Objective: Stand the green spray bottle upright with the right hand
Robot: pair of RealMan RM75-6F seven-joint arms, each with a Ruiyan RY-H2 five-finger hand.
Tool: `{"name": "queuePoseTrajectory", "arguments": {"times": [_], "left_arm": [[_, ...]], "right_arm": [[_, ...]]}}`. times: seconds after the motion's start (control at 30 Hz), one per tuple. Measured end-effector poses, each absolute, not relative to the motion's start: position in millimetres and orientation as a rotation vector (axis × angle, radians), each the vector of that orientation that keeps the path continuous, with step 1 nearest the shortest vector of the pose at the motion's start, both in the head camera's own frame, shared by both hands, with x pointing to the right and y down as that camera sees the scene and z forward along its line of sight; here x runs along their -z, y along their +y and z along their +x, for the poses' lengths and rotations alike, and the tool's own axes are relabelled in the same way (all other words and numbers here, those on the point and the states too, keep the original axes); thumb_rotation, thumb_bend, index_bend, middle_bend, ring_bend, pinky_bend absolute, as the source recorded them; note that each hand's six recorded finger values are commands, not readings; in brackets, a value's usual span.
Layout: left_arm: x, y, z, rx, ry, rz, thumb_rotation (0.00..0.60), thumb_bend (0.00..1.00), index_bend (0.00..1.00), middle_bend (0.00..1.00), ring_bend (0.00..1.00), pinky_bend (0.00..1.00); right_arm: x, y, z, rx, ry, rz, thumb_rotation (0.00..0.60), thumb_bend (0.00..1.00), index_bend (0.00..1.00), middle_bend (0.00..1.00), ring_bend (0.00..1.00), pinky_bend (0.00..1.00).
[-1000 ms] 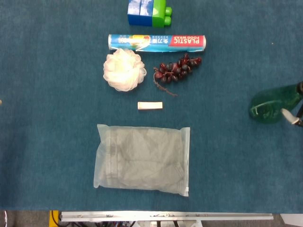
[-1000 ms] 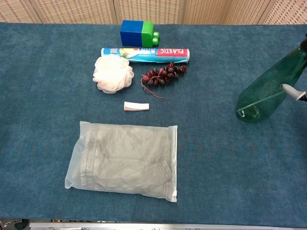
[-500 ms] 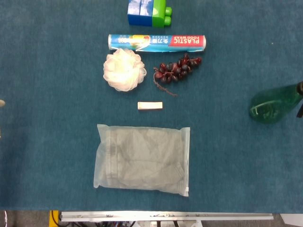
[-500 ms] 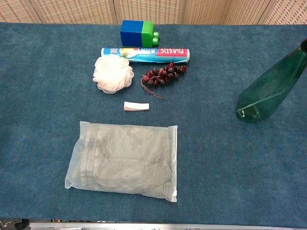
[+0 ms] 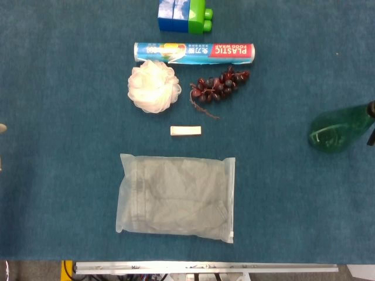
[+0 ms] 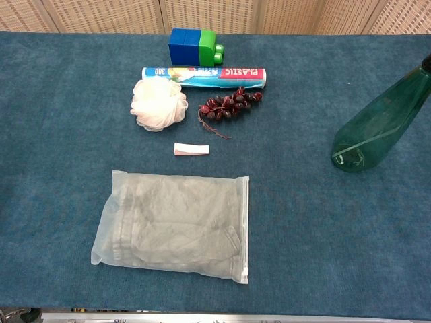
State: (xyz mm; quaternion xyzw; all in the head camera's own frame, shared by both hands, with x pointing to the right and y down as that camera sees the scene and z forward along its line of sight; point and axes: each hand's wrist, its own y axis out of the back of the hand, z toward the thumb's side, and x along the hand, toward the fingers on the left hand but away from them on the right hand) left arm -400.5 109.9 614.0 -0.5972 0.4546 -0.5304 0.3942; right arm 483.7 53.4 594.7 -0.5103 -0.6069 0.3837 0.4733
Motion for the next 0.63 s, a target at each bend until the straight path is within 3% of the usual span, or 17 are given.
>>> {"name": "queuePoseTrajectory", "arguments": {"times": [0.3,0.63], "left_arm": [[-615.7,110.6,-398.8,1.346,1.148,-1.518,0.600,0.60,0.31,0.57,0.54,0.96],[-616.0,110.7,-398.1,1.345,1.146,-1.519,0.600,0.60,0.31,0.57,0.54,0.96]], "right_arm": [[-570.1,57.3,489.3,-1.404,-1.165,-1.079,0.600,0.00,0.07,0.02,0.00,0.16],[-570.9,70.8,509.9,-1.765,-0.938,-0.980,0.600,0.00,0.06,0.02,0.00,0.16]]}}
